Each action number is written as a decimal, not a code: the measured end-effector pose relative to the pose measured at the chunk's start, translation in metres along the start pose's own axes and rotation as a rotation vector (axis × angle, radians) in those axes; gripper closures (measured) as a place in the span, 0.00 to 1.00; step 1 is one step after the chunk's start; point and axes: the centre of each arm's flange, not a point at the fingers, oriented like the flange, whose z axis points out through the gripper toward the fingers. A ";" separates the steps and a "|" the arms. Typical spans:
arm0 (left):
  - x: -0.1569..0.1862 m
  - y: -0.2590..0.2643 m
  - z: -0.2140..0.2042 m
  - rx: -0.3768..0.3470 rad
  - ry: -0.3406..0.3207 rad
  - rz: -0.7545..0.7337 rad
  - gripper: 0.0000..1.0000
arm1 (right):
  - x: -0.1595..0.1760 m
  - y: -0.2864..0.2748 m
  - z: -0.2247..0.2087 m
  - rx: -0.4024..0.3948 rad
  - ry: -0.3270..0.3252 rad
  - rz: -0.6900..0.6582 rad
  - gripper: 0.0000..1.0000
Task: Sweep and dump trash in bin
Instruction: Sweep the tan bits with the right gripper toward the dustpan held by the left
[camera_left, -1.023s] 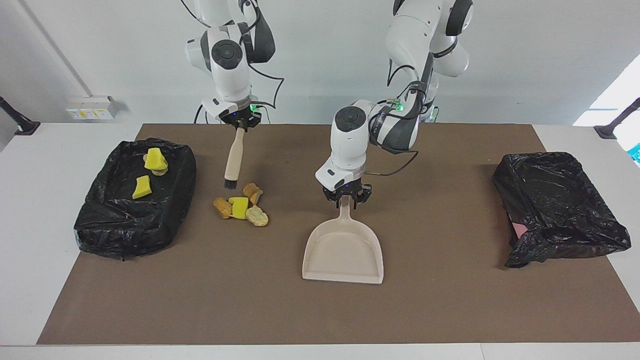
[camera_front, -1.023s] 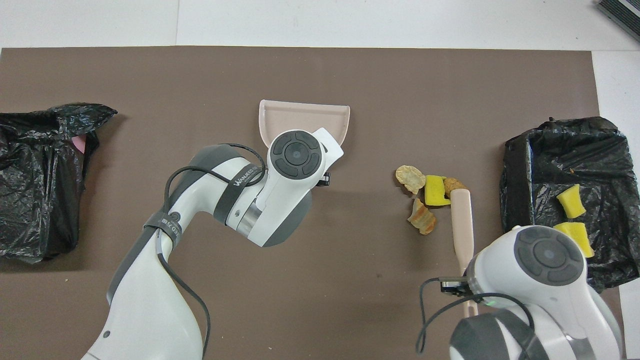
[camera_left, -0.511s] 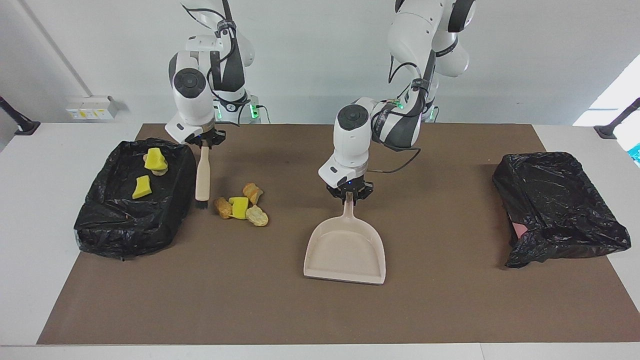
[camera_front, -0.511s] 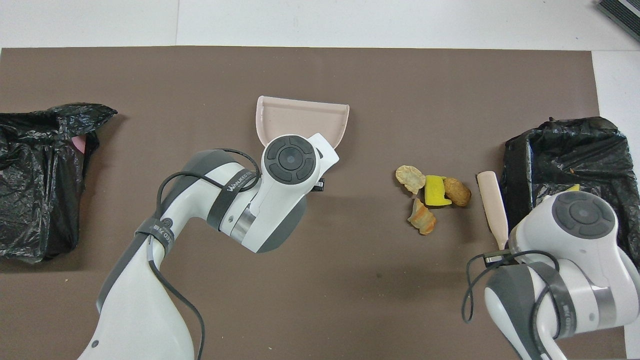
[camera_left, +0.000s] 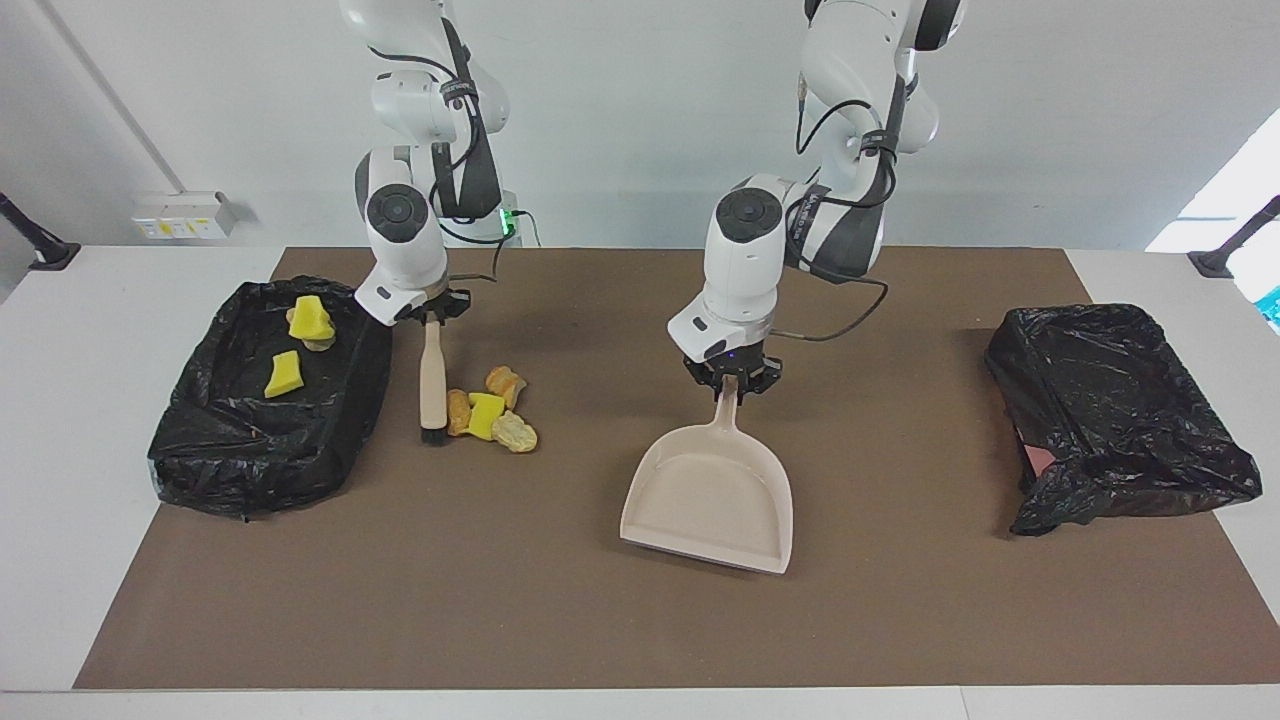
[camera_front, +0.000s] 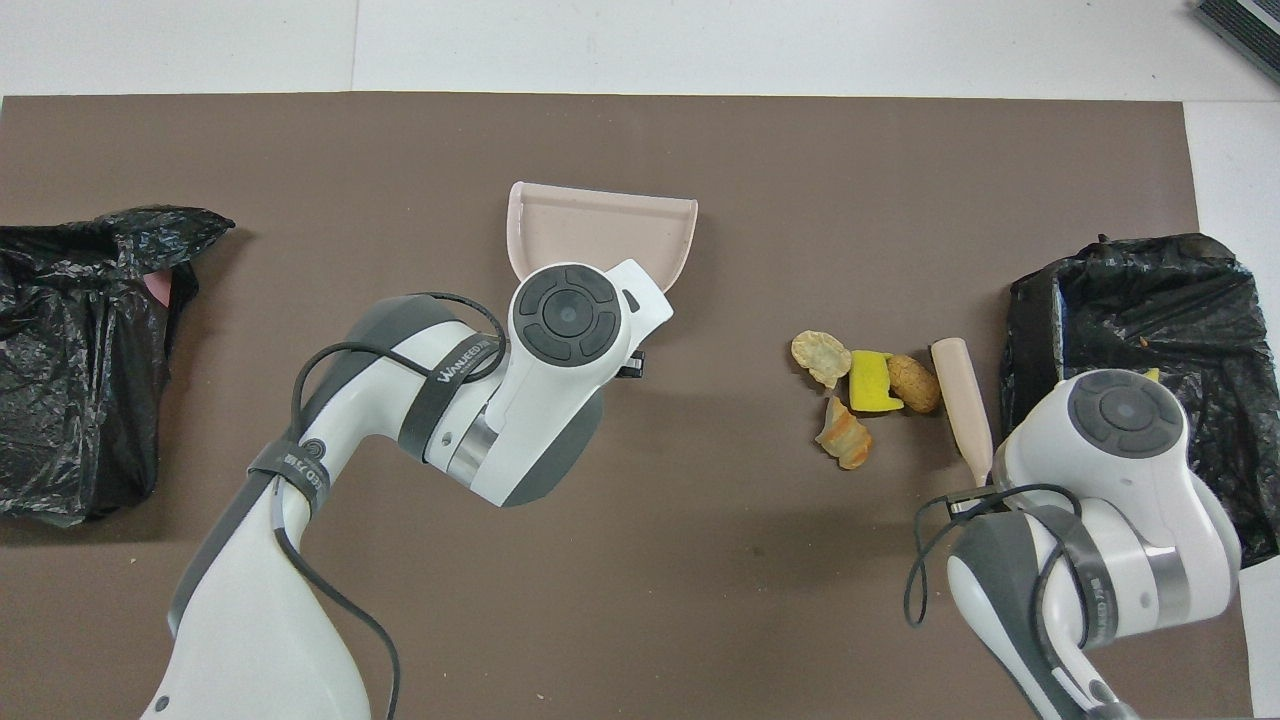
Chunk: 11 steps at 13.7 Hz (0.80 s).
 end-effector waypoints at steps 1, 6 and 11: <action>-0.002 -0.009 0.000 0.005 -0.026 0.044 0.69 | -0.001 -0.009 -0.001 0.038 -0.006 0.010 0.74; -0.018 -0.035 0.013 0.017 -0.146 0.364 0.69 | -0.006 -0.007 -0.028 -0.008 -0.035 0.043 0.74; -0.035 -0.046 0.016 0.033 -0.173 0.670 0.69 | -0.012 0.007 -0.021 0.000 -0.053 0.076 0.74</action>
